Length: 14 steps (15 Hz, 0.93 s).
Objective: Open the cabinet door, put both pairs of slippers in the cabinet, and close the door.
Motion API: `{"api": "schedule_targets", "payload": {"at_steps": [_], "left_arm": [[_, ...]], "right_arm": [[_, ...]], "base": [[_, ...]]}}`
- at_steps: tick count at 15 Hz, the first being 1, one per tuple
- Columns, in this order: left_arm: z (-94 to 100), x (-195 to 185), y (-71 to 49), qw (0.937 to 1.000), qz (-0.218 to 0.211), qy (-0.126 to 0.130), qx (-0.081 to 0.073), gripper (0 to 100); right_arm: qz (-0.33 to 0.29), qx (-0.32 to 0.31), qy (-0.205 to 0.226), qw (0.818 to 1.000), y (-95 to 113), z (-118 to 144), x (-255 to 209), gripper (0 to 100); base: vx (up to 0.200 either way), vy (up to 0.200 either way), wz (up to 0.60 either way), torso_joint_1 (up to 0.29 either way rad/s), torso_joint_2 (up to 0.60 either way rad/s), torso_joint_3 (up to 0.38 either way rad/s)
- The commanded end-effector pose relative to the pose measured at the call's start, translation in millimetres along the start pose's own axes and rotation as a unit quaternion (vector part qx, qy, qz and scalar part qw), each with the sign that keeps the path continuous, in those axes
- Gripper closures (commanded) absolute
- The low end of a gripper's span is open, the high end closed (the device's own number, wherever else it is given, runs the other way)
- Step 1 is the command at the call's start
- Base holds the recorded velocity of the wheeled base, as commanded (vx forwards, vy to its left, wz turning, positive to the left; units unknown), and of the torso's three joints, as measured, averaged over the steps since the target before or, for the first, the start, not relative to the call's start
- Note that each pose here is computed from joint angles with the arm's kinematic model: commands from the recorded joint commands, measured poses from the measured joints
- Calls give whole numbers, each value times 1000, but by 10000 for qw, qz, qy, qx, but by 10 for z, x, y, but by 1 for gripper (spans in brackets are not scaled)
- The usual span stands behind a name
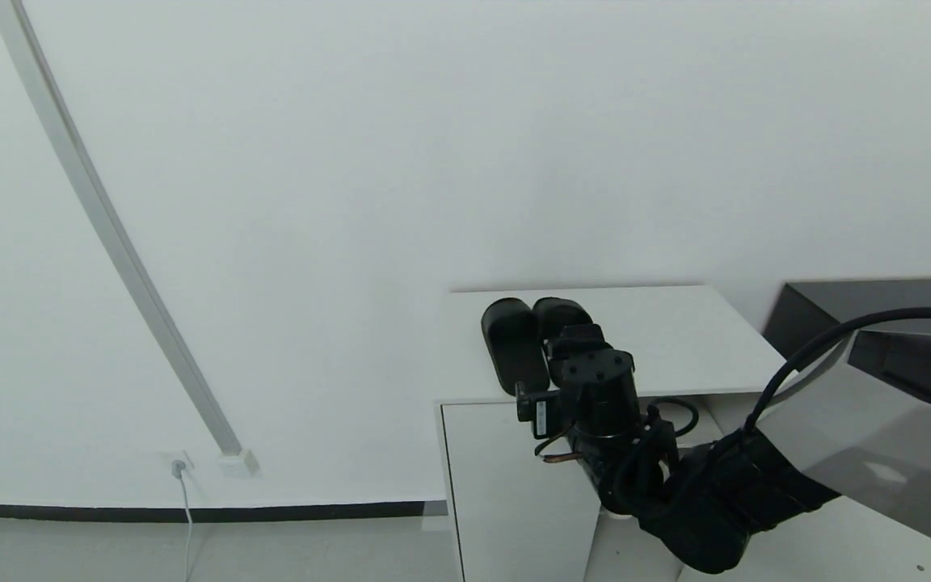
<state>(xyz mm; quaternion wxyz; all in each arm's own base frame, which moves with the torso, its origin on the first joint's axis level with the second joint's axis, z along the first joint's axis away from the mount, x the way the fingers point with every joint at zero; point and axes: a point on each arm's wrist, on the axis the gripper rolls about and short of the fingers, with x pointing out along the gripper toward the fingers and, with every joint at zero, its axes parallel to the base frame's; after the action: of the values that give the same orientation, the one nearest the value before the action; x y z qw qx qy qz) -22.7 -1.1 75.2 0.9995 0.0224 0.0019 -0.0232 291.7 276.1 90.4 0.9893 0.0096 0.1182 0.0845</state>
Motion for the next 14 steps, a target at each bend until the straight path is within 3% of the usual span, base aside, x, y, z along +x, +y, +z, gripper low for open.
{"api": "schedule_targets", "payload": {"at_steps": [1, 5, 14], "left_arm": [[0, 0, 0, 10000, 2, -1, -2, 100], [0, 0, 0, 10000, 2, -1, -10, 100], [0, 0, 0, 10000, 2, -1, 6, 100]], "right_arm": [[-15, -31, 48, 10000, -1, -44, 19, 0], [-89, -66, 122, 9999, -24, -143, 114, 0], [-140, 95, -141, 9998, 79, -305, 614, 0]], "base": [[200, 0, 0, 17, 2, 2], [200, 0, 0, 6, 1, -1], [0, 0, 0, 0, 0, 0]]}}
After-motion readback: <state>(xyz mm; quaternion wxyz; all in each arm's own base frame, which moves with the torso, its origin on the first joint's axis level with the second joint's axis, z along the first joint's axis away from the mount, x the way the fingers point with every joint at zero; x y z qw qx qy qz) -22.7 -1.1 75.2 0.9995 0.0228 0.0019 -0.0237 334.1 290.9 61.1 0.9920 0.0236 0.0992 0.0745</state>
